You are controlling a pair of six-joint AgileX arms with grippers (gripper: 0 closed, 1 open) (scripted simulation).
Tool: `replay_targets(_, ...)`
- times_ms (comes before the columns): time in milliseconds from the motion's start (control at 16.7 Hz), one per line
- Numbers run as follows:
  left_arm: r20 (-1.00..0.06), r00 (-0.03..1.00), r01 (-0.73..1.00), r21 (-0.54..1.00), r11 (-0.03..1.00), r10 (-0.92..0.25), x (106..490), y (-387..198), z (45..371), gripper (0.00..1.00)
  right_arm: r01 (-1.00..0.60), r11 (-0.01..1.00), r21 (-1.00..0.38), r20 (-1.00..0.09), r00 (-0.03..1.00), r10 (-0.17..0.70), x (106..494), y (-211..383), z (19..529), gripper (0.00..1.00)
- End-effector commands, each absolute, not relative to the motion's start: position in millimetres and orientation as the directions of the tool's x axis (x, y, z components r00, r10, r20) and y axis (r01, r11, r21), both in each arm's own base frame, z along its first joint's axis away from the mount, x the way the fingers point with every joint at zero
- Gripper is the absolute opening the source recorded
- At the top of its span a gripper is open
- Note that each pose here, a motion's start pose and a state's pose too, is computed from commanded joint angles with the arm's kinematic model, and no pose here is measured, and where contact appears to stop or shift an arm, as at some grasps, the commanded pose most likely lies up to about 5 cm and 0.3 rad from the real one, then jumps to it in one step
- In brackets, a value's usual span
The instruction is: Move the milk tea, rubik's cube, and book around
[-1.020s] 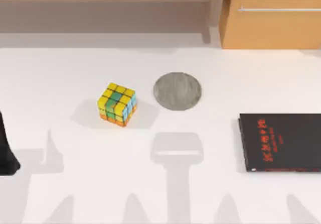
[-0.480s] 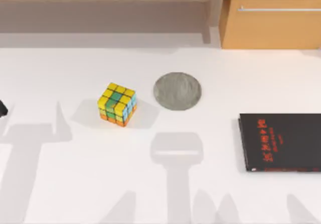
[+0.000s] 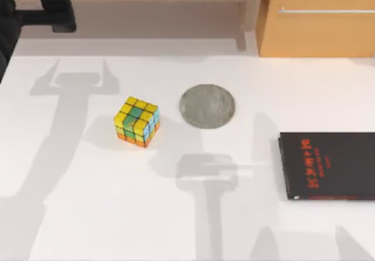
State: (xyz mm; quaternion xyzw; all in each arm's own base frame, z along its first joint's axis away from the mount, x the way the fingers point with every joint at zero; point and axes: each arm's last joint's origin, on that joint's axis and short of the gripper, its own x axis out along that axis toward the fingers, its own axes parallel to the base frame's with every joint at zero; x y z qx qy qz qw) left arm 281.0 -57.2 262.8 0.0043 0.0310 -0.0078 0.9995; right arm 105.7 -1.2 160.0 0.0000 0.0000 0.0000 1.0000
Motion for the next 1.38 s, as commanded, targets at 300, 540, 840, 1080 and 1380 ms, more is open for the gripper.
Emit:
replay_targets(300,-0.063,0.998,0.024,0.012,1.000,-0.023,359,-100,233,1.00,0.000,1.000,0.000,0.000,1.000,0.000,106,-1,160,1.00)
replay_targets(540,-0.009,1.000,0.026,-0.007,1.000,-0.026,385,-120,227,1.00,0.000,1.000,0.000,0.000,1.000,0.000,106,-1,160,1.00)
replay_targets(840,-0.004,1.000,0.023,-0.009,1.000,-0.023,387,-119,227,1.00,0.000,1.000,0.000,0.000,1.000,0.000,106,-1,160,1.00)
replay_targets(1080,-0.004,1.000,0.027,-0.009,1.000,-0.027,403,-122,227,1.00,0.000,1.000,0.000,0.000,1.000,0.000,106,-1,160,1.00)
replay_targets(1380,0.002,1.000,0.026,-0.011,1.000,-0.026,449,-124,228,1.00,0.000,1.000,0.000,0.000,1.000,0.000,106,-1,160,1.00)
